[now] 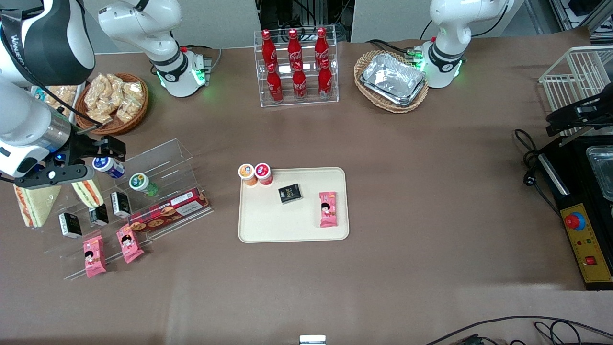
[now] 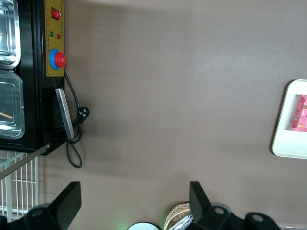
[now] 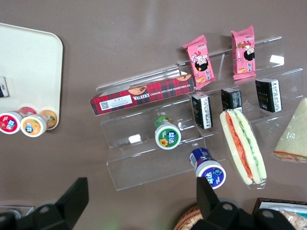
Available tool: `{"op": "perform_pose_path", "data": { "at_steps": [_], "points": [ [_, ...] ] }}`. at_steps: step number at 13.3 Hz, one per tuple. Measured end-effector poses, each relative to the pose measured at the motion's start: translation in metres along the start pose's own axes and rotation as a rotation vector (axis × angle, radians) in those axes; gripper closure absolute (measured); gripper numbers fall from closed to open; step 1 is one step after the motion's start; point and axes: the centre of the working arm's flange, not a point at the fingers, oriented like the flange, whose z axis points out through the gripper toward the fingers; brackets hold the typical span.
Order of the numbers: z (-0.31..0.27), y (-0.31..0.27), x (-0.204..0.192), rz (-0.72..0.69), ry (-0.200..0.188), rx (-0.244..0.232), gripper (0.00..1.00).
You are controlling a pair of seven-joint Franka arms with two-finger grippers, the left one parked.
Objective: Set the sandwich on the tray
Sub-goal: 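Move the right gripper over the rack toward the wrapped sandwiches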
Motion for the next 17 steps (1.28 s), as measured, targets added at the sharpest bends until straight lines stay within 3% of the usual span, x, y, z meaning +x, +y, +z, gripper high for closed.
{"op": "perform_pose_path", "data": {
  "at_steps": [7,12,17],
  "points": [
    [0.001,0.004,-0.001,0.008,-0.011,0.001,0.00],
    [0.004,0.007,-0.005,0.014,-0.043,0.004,0.00],
    [0.004,0.105,-0.028,0.175,-0.048,0.030,0.00]
  ]
}}
